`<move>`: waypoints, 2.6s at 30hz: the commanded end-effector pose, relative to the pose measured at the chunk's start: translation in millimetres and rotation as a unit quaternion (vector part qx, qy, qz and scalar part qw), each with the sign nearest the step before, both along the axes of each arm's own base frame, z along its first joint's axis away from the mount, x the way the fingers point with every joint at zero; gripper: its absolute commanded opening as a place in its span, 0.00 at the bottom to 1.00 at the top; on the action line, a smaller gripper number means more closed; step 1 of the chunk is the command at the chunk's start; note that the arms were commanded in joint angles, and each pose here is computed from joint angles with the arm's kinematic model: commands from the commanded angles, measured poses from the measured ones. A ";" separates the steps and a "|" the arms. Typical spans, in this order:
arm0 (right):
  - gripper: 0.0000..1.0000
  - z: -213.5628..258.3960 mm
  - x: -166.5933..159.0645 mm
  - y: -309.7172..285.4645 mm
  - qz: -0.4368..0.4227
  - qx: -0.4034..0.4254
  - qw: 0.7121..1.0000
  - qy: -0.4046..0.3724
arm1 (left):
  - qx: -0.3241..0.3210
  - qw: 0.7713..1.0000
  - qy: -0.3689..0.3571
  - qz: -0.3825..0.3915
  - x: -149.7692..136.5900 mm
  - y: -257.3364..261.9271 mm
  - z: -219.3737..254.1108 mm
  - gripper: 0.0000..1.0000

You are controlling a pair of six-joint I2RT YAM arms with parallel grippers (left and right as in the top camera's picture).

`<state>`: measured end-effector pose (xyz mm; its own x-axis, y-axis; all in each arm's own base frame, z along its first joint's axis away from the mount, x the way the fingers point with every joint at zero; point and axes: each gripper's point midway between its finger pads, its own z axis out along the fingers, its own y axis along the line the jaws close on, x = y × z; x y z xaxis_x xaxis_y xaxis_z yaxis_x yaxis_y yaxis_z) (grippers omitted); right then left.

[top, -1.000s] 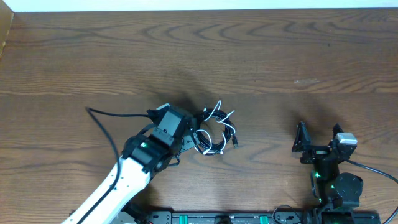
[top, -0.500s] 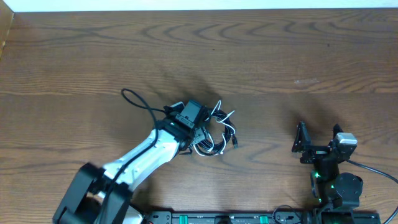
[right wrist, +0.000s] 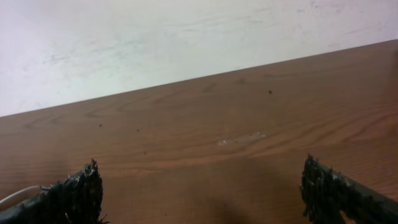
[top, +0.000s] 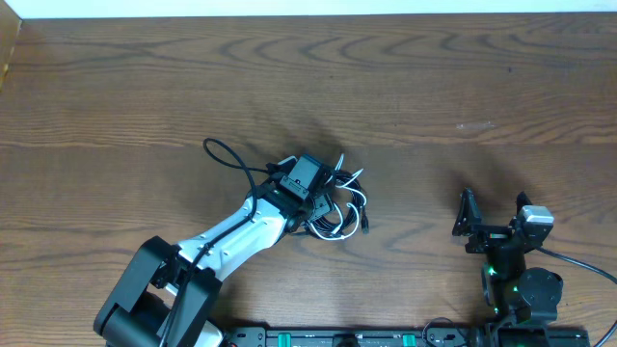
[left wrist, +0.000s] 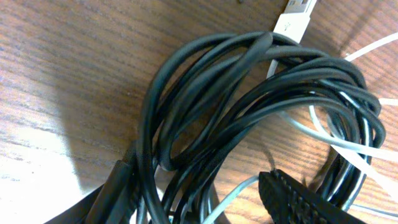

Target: Untangle cables

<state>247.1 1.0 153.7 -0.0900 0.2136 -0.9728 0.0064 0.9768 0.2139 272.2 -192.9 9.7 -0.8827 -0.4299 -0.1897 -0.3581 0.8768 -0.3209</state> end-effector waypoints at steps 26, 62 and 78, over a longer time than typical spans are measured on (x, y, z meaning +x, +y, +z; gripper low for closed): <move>0.99 -1.5 -0.1 1.6 0.003 0.005 1.000 0.003 | -0.082 0.986 -0.147 0.001 21.2 -17.7 99.7 0.07; 0.88 63.9 -54.9 120.2 0.361 0.330 0.871 0.043 | -0.136 0.943 -0.248 -0.177 -6.7 -38.0 175.6 0.07; 0.60 27.5 -82.0 147.0 0.352 0.483 0.755 0.269 | -0.170 0.938 -0.234 -0.189 -14.4 -47.9 179.3 0.07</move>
